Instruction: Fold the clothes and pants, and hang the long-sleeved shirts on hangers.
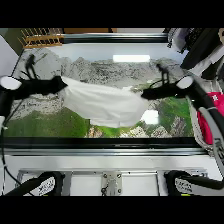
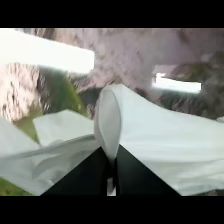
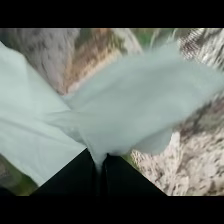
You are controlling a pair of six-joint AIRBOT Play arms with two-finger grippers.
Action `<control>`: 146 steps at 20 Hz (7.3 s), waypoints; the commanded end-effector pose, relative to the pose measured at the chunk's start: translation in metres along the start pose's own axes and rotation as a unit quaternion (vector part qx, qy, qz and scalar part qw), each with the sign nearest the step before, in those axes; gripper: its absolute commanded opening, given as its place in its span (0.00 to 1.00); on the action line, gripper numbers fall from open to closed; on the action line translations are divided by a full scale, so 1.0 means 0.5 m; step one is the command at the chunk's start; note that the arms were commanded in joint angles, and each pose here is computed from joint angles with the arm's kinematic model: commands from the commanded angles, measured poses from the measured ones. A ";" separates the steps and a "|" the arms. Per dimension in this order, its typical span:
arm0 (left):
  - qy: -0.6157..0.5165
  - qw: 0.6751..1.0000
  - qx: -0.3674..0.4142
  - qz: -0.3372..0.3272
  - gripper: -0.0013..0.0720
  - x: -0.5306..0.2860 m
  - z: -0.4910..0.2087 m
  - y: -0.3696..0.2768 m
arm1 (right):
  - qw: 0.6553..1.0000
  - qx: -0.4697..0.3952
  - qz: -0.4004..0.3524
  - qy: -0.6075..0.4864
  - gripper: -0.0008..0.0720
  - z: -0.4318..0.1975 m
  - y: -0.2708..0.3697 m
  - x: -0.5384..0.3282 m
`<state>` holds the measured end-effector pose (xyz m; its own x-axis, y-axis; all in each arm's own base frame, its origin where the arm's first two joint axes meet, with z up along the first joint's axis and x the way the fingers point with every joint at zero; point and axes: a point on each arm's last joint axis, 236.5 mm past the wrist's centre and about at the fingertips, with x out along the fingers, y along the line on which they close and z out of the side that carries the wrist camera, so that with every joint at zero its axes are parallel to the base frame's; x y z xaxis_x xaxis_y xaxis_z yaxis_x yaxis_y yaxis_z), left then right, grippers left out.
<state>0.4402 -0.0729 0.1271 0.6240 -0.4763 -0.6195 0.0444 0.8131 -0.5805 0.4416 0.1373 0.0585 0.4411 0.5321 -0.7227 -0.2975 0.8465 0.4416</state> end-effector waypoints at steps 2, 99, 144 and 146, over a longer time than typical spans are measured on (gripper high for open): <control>-0.179 0.975 0.124 -0.037 0.03 -0.319 0.125 -0.220 | 0.970 -0.122 -0.043 -0.207 0.03 0.178 0.146 -0.378; 0.016 0.952 -0.237 0.193 0.03 0.200 -0.126 0.323 | 0.976 0.207 0.001 0.070 0.03 -0.152 -0.221 0.122; -0.031 0.982 -0.121 0.138 0.03 0.267 0.076 0.237 | 0.985 0.117 -0.112 -0.057 0.03 0.154 -0.289 0.051; -0.027 0.982 -0.126 0.140 0.03 0.272 0.088 0.252 | 0.983 0.116 -0.119 -0.080 0.03 0.175 -0.299 0.038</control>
<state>0.5500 -0.0247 0.0104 0.6451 -0.2184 -0.7323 -0.3118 0.7996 -0.5132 0.5495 0.0341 0.0313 0.5514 0.3401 -0.7618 0.0000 0.9131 0.4076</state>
